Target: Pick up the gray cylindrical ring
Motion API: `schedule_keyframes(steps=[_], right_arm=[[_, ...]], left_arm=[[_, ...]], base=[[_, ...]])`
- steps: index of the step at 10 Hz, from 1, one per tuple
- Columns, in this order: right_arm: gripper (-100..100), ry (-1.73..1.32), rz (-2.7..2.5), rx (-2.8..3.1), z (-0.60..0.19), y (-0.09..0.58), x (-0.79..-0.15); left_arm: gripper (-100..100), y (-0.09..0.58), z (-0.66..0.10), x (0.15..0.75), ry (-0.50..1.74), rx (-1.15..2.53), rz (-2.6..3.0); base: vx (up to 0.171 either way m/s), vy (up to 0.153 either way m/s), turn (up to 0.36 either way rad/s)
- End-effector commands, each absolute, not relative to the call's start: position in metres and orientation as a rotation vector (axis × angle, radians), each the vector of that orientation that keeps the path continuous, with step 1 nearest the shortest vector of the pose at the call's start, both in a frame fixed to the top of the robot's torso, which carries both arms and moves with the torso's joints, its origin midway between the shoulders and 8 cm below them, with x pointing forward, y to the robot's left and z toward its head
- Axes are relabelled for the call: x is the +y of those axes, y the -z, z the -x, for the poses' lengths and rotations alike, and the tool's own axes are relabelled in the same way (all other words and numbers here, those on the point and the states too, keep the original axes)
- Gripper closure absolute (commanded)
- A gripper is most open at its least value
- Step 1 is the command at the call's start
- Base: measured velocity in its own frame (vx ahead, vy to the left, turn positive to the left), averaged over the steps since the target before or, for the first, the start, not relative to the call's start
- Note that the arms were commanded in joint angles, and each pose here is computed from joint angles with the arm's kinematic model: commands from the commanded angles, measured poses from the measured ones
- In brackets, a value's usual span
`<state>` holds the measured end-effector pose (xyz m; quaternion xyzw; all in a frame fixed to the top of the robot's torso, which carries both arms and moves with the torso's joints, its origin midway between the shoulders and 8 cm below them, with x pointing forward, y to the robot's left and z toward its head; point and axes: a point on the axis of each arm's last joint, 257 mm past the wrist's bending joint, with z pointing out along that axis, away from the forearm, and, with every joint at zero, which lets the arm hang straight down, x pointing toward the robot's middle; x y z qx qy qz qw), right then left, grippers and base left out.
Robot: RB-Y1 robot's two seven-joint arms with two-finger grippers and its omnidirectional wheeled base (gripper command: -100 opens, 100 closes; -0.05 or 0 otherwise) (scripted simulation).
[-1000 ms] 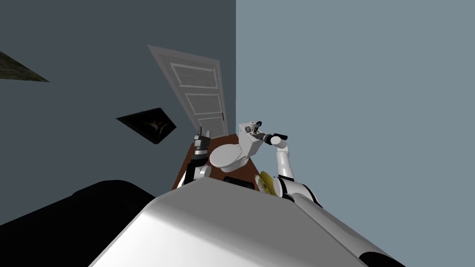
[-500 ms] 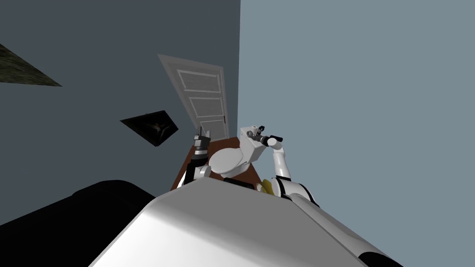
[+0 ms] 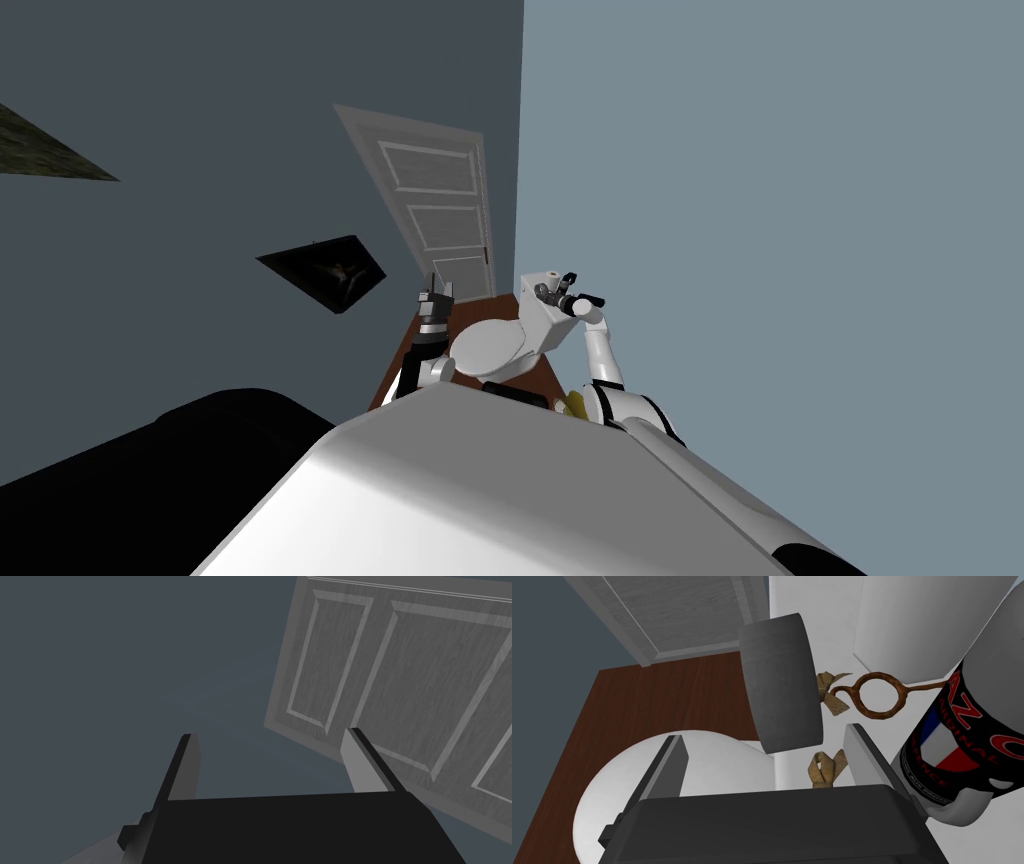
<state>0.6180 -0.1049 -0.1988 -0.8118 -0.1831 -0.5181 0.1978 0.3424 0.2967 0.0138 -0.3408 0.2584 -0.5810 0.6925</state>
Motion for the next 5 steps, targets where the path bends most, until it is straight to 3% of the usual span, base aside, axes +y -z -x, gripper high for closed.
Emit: schedule_keyframes(steps=[1, 5], right_arm=[[-100, 1.45, 2.272, -0.512, -0.618, 0.199, -0.1049], [-100, 1.45, 2.272, -0.512, -0.618, 0.199, -0.1049]], left_arm=[[0, -0.0138, -0.3424, 0.2967, 1.298, 0.577, 0.761], [0, -0.0138, -0.3424, 0.2967, 1.298, 0.577, 0.761]], base=[[-0.004, 0.006, -0.017], [0.0, 0.0, 0.0]])
